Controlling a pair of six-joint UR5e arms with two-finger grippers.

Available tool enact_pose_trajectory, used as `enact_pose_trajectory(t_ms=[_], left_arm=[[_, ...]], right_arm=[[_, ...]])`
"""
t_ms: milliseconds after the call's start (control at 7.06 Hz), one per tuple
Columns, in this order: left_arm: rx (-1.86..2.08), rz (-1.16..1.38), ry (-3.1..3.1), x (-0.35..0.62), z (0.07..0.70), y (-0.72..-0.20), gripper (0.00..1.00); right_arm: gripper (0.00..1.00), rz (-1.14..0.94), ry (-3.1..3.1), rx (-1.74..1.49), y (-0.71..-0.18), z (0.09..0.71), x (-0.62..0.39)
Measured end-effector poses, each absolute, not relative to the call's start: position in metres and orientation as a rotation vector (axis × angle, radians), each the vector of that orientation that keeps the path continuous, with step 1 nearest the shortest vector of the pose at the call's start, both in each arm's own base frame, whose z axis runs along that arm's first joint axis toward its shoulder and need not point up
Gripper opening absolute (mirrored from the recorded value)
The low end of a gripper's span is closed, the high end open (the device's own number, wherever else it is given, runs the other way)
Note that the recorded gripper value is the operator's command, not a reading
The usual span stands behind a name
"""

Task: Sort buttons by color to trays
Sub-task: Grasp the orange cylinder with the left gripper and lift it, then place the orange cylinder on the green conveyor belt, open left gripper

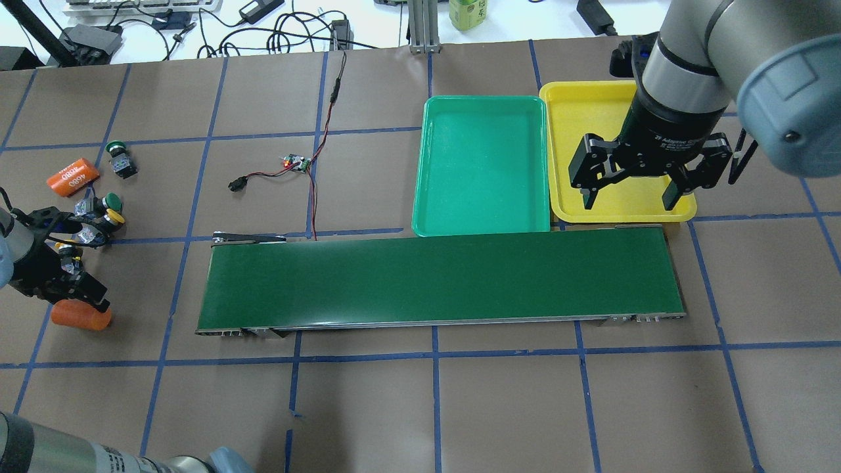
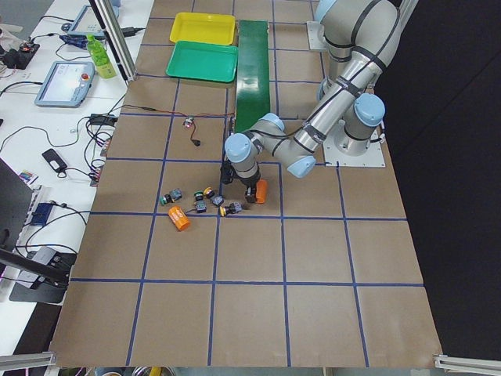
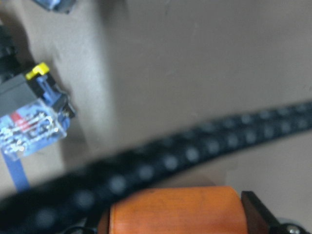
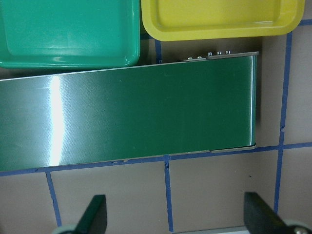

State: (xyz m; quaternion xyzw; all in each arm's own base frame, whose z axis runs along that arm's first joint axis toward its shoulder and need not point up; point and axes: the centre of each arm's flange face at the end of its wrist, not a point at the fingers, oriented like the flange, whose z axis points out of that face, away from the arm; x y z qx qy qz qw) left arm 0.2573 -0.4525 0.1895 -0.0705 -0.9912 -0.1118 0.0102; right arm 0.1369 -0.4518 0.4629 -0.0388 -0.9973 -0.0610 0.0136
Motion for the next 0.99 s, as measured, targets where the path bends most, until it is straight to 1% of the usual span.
enact_pose_trajectory(t_ms=[142,425,708,992], left_arm=[[-0.241,-0.346,-3.106,0.253,0.204,-0.454,0.06],[-0.237,-0.218,-3.072,0.207,0.250,-0.468,0.06],[-0.201,-0.104,-3.049,0.121,0.297,-0.480,0.06],[-0.132,-0.076,-3.015,0.030,0.307,-0.487,0.05]], right_arm=[[1.00,-0.189,-3.107,-0.121,-0.452,0.463,0.137],[1.00,-0.190,-3.106,-0.121,-0.452,0.463,0.137],[1.00,-0.190,-3.107,-0.120,-0.452,0.463,0.137],[1.00,-0.190,-3.107,-0.119,-0.452,0.463,0.137]])
